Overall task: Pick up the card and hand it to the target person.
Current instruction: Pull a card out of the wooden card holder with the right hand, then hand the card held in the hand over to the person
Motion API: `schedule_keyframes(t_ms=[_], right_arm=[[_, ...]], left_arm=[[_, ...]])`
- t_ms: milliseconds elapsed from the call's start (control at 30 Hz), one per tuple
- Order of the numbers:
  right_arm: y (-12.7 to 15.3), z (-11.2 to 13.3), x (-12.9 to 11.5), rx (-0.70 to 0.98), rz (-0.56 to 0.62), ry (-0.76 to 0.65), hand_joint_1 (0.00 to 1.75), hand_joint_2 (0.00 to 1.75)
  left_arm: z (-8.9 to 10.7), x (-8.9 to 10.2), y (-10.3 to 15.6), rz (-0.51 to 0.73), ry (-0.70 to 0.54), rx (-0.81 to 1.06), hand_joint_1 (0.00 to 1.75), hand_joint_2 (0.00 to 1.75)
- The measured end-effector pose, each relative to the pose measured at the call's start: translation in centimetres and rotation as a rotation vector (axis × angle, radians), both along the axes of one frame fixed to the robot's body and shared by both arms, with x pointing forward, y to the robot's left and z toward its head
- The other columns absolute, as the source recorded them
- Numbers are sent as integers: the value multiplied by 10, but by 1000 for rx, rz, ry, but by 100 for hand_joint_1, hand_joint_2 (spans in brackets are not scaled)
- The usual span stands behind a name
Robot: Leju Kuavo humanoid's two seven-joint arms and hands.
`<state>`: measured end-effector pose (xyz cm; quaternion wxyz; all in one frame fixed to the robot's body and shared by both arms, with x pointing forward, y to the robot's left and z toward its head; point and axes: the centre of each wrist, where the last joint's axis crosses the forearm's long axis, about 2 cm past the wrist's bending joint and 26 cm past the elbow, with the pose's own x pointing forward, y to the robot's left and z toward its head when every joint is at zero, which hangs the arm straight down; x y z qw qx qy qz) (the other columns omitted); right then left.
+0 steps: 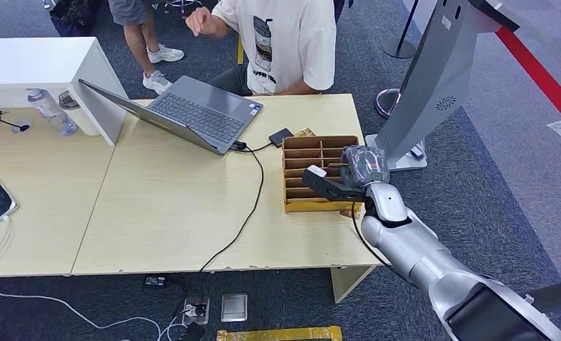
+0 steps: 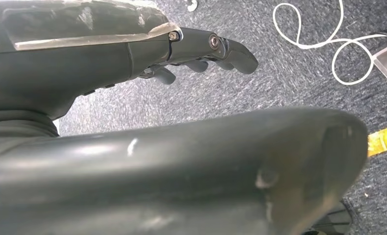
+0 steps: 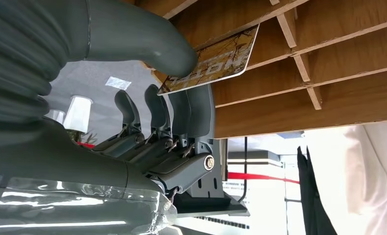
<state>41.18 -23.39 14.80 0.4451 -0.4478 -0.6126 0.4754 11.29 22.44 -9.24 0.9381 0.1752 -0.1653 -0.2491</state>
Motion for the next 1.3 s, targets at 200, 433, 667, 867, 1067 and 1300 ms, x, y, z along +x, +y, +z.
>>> schedule_keyframes(t_ms=[200, 433, 667, 867, 1067, 1300], right_arm=[[2, 0, -1, 5, 7, -8, 147, 175], [2, 0, -1, 5, 6, -16, 175, 175], [2, 3, -1, -4, 12, -31, 175, 175], [0, 25, 5, -41, -2, -65, 175, 175], [-7, 64, 10, -68, -7, -139, 175, 175], [-12, 109, 6, -66, 15, -255, 175, 175]], left_arm=[[0, 0, 0, -3, -11, -1, 0, 0], [0, 0, 0, -5, -13, -1, 0, 0], [0, 0, 0, -9, -13, -1, 0, 0], [0, 0, 0, -9, -12, -1, 0, 0], [0, 0, 0, -13, -13, 3, 0, 0], [0, 2, 0, -8, -20, 6, 0, 0]])
